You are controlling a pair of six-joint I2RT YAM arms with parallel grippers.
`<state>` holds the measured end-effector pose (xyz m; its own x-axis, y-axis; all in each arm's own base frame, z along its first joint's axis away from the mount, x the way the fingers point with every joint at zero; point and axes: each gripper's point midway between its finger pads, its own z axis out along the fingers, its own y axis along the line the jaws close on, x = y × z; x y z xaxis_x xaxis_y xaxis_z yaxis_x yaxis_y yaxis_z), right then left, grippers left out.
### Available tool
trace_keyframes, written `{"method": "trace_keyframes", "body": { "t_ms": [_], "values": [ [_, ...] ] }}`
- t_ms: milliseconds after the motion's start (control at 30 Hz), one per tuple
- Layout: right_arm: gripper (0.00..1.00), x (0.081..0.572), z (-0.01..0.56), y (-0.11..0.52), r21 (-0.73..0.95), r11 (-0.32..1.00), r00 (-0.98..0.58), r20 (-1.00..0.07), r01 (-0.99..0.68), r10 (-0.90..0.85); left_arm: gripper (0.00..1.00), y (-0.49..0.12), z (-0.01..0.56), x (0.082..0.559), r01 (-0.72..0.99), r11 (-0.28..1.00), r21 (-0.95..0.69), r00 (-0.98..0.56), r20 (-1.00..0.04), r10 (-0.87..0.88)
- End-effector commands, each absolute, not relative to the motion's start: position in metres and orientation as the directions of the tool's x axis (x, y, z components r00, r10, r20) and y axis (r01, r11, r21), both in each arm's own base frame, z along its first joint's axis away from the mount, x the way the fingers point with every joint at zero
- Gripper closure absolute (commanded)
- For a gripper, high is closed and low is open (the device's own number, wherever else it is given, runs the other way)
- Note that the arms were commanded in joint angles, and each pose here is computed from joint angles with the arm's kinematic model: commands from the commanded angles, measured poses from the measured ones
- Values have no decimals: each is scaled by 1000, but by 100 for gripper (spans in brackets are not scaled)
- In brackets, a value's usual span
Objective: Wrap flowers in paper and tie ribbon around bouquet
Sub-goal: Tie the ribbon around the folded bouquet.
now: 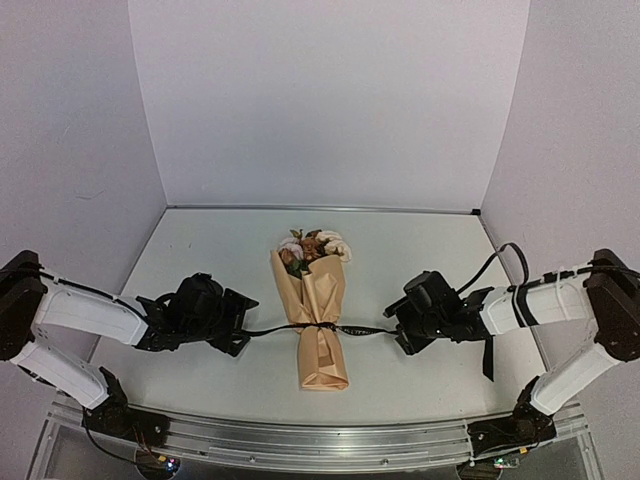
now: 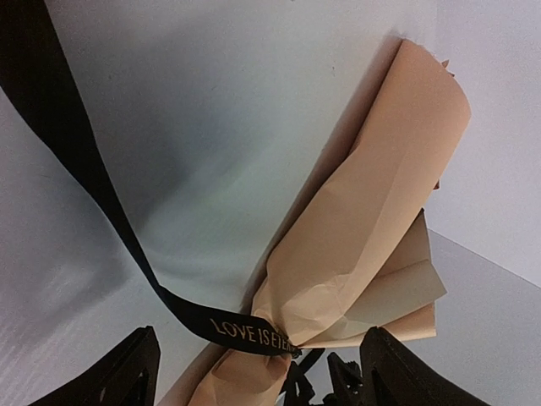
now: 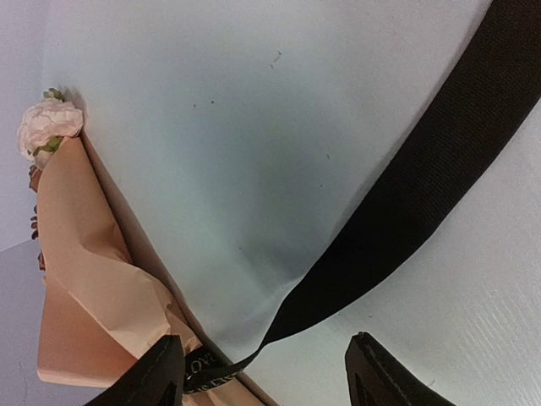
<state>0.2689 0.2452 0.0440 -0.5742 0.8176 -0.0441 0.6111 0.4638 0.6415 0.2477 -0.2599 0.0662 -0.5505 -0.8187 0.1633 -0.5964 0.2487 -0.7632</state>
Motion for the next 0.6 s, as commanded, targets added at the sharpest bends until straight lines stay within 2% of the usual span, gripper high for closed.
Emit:
{"method": "trace_keyframes", "body": {
  "t_ms": [0, 267, 567],
  "values": [
    [33, 270, 34, 259, 674, 404, -557, 14, 619, 830, 17, -288, 79, 259, -580, 109, -807, -539, 280, -795],
    [37, 265, 15, 276, 671, 370, -557, 76, 642, 827, 25, -298, 56, 257, -621, 84, -779, -522, 331, -786],
    [53, 263, -4, 270, 649, 365, -529, 68, 667, 846, 45, -303, 40, 260, -640, 6, -768, -488, 401, -775]
  ]
}}
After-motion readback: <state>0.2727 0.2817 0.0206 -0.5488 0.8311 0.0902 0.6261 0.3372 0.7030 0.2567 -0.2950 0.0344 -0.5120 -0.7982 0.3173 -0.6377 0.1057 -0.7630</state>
